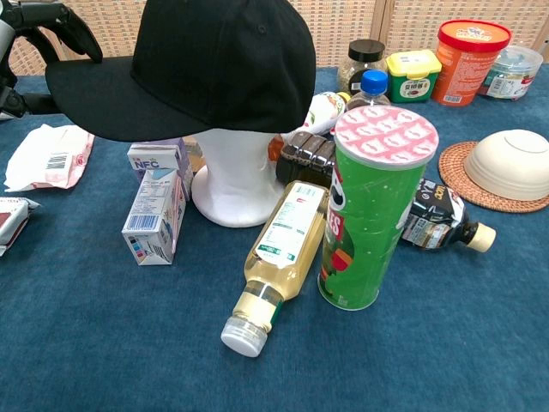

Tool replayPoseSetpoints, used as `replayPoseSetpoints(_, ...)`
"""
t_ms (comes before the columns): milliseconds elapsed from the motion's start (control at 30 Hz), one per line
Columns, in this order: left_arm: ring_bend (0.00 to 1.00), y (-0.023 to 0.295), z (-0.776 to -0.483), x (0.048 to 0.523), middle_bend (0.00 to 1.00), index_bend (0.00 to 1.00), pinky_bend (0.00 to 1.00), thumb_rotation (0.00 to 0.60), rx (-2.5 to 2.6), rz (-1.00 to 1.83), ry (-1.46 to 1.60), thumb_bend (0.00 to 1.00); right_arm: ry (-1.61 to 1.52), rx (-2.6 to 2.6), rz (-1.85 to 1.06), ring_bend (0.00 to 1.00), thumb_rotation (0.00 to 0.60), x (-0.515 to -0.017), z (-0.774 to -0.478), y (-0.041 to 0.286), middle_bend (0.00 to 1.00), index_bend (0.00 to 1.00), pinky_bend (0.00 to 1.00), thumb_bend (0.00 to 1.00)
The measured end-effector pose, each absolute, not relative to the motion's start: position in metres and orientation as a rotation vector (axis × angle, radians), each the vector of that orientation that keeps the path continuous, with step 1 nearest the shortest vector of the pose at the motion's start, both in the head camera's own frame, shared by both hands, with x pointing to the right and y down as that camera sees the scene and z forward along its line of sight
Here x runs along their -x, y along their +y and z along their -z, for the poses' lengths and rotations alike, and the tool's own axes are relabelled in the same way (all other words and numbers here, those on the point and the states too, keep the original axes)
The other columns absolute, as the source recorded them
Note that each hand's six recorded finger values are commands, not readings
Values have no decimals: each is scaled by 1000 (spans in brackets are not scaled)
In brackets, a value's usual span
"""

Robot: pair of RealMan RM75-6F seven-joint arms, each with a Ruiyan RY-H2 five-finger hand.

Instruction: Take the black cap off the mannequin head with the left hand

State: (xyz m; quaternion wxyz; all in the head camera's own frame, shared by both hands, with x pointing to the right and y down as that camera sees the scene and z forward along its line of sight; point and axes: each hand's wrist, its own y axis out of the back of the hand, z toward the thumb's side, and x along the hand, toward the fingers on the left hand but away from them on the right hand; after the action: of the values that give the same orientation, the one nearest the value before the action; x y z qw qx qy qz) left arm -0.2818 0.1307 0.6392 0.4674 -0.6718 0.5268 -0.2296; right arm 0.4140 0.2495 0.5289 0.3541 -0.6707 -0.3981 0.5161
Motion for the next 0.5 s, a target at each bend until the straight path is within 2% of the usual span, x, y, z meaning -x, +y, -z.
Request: replayPoseSetpoints(500,471,112,-613,273,589,811,592,600,1561,444,1354,452,-1031,1738,-1329,0,600,-414,-528,250,0,175,0,118)
